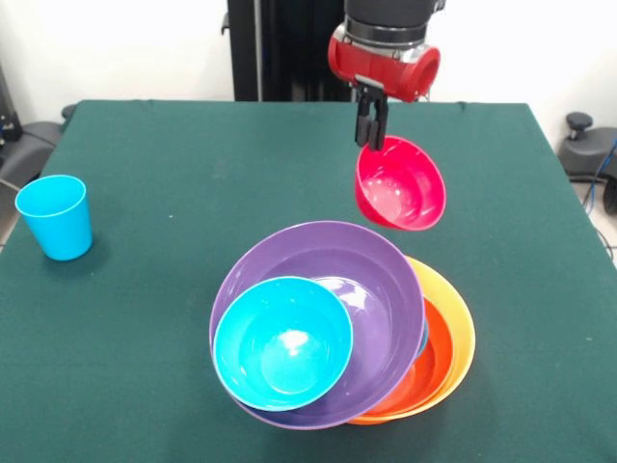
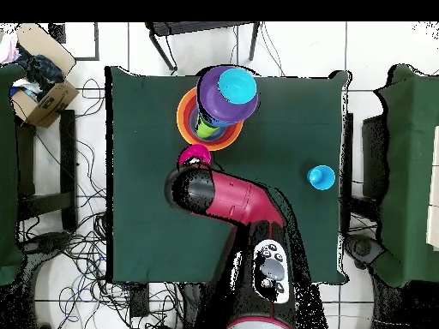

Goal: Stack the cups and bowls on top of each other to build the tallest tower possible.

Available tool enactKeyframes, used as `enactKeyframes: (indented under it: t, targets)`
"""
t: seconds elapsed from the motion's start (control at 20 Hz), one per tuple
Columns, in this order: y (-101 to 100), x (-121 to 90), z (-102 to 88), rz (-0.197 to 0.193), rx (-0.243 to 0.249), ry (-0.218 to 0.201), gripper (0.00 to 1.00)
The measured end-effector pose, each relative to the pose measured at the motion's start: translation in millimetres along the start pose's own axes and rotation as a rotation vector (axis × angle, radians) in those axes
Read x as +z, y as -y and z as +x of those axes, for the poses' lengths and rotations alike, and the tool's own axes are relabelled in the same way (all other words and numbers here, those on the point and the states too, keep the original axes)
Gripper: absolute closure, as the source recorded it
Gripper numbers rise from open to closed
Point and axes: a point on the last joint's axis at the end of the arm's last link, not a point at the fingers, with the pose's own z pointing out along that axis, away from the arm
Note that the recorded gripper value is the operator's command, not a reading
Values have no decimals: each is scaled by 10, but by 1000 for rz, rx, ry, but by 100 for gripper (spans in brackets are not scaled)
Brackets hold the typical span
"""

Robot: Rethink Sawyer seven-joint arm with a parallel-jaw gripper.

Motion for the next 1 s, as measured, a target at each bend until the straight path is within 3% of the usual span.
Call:
enactKeyframes:
  t: [0.7, 1.0]
  targets:
    - [-6, -221, -5, 11, 7, -47, 100]
    - [-53, -366, -101, 12, 9, -67, 100]
